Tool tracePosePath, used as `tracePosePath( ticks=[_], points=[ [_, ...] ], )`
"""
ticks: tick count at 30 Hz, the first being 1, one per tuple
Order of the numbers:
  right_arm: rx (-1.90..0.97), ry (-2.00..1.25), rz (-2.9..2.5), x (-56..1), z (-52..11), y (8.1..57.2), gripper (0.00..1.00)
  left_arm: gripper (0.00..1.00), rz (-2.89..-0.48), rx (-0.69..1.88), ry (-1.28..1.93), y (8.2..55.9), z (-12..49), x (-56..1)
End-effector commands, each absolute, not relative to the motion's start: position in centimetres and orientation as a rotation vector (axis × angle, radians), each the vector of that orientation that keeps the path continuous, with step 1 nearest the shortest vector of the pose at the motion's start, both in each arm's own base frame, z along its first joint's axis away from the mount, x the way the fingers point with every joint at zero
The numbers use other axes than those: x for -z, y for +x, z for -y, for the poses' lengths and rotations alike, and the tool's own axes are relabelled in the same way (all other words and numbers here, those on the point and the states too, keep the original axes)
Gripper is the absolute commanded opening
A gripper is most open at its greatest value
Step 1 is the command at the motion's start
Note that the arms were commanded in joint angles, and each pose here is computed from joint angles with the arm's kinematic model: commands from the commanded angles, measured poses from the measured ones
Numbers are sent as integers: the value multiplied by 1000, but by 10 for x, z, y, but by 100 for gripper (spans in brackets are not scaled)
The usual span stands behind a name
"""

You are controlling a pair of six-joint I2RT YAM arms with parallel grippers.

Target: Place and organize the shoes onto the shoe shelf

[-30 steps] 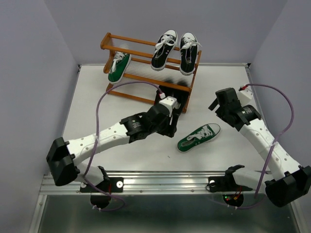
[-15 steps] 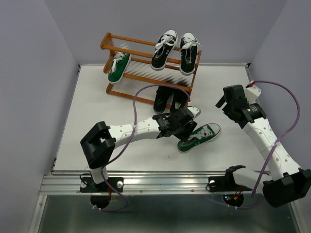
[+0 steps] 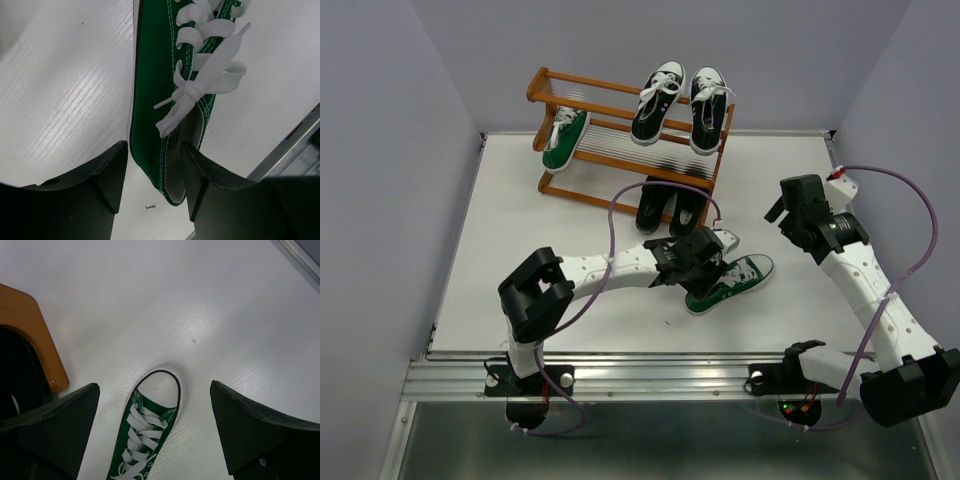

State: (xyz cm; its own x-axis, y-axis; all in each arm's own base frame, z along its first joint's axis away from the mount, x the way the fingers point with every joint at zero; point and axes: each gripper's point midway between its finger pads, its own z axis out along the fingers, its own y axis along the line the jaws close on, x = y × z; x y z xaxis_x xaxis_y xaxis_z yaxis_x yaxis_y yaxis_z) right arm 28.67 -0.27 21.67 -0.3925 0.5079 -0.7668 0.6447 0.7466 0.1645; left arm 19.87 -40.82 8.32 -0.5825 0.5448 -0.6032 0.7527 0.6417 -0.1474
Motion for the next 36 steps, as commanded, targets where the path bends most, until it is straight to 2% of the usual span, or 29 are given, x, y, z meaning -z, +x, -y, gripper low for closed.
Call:
tracePosePath(
  ticks=[1, 13, 15, 19, 21, 22, 23, 36],
  points=[
    [190, 871, -2033, -230, 6, 291, 97, 57, -2291, 581, 1082, 190, 421, -92],
    [187, 862, -2044, -225, 4, 293, 97, 57, -2333, 405, 1088, 195, 404, -59],
    [181, 861, -2046, -225, 3, 294, 97, 54, -2330, 380, 1080, 199, 405, -57],
    [176, 857, -2051, -223, 2, 295, 97, 37, -2328, 372, 1087, 202, 409, -54],
    [179, 854, -2050, -223, 2, 295, 97, 19, -2325, 363, 1084, 204, 409, -55],
    [179, 855, -2046, -225, 3, 295, 97, 7, -2320, 366, 1080, 204, 410, -58],
    [178, 852, -2041, -227, 3, 295, 97, 0, -2306, 380, 1072, 204, 411, -67],
    [191, 836, -2029, -230, 5, 298, 97, 0, -2181, 587, 999, 176, 374, -168]
  ],
)
